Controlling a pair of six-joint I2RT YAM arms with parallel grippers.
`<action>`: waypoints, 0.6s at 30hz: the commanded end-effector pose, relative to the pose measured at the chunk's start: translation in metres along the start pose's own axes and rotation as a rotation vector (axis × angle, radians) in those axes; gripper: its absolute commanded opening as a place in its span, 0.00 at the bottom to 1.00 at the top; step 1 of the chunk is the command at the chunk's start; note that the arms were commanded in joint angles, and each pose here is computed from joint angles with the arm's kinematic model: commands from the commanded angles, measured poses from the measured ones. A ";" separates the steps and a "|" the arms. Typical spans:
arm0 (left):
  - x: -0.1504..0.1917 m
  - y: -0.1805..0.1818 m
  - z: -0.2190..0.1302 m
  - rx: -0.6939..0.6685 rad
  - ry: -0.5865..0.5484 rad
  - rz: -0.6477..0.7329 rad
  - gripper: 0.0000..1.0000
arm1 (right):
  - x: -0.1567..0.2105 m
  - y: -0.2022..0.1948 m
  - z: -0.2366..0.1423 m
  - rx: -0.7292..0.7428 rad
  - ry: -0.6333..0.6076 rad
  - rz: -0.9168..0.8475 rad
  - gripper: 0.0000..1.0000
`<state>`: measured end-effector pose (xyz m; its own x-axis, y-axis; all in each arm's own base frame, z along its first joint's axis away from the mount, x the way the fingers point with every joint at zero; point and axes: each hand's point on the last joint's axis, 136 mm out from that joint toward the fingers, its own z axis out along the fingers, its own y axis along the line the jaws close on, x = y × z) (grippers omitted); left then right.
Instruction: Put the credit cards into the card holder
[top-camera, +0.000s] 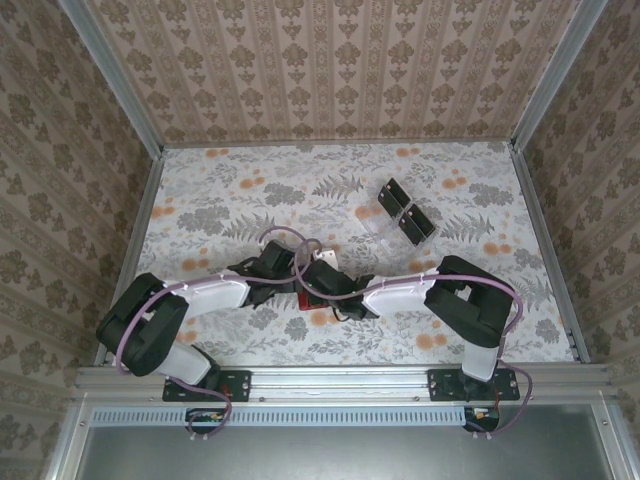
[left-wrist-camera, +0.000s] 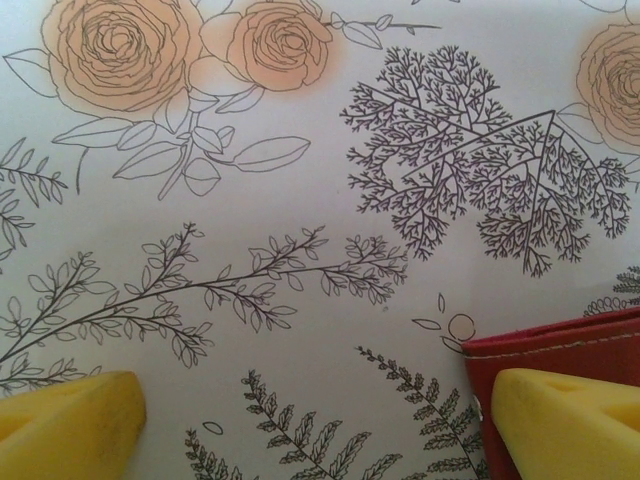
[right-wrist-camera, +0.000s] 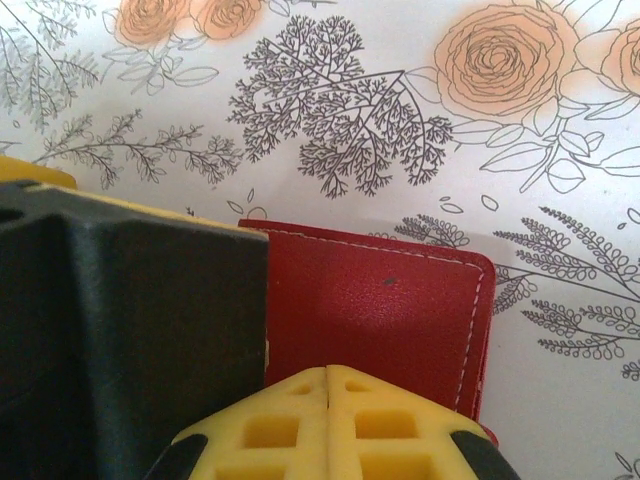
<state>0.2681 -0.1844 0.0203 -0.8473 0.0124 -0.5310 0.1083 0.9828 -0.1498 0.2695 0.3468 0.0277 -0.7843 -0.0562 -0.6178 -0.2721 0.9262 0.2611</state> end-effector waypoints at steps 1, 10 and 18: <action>0.015 -0.008 0.009 0.069 0.089 -0.045 1.00 | 0.129 -0.066 -0.019 0.207 0.500 -0.165 0.05; 0.002 -0.010 0.007 0.085 0.074 -0.054 1.00 | 0.067 -0.023 -0.016 0.113 0.383 -0.121 0.25; -0.011 -0.010 0.004 0.098 0.052 -0.074 1.00 | 0.022 0.000 -0.021 0.035 0.294 -0.080 0.36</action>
<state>0.2714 -0.1823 0.0229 -0.8735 -0.0156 -0.4866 0.0905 0.9769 -0.1938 0.2601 0.3380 0.0346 -0.8618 -0.1613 -0.4809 -0.2783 0.9430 0.1824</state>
